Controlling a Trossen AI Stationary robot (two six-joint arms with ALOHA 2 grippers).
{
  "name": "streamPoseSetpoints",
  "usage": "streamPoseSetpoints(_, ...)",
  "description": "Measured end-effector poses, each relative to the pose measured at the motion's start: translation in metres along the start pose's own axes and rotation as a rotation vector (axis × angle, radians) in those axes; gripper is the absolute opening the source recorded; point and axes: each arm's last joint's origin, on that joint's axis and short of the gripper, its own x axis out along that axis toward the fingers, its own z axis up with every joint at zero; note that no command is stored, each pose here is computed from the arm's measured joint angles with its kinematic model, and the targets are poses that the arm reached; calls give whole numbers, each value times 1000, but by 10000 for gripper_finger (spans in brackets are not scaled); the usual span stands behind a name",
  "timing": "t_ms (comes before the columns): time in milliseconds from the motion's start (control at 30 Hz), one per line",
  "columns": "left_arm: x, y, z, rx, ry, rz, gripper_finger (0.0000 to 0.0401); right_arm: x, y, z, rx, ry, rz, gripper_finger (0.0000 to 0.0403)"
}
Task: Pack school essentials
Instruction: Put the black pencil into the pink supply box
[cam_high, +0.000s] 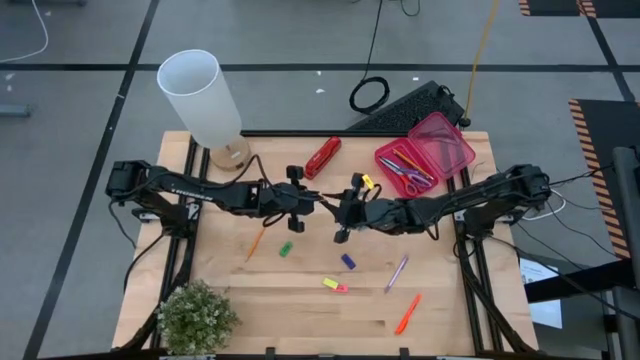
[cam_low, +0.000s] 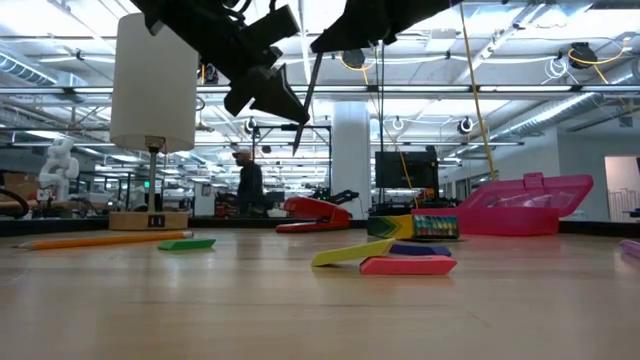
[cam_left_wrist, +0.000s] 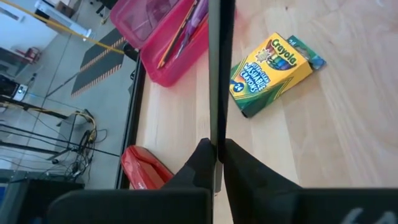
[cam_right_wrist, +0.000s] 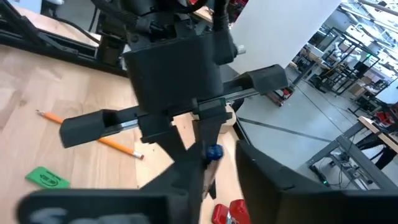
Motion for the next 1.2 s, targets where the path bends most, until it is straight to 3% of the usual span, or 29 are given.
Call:
streamPoseSetpoints(167,0,0,-1,3,15,19,22,0,1,-2,-14,18,10,15)
streamPoseSetpoints(400,-1,-2,0,-25,28,47,76,-6,1,-5,-24,72,28,23)
streamPoseSetpoints(633,-6,-12,2,-22,57,61,161,-44,-20,-10,87,143,50,11)
streamPoseSetpoints(800,-7,-13,1,-42,70,70,195,-84,-41,-35,190,65,-52,11)
streamPoseSetpoints(1200,-6,-11,2,-55,55,73,200,-147,-90,-109,372,-126,-299,15)
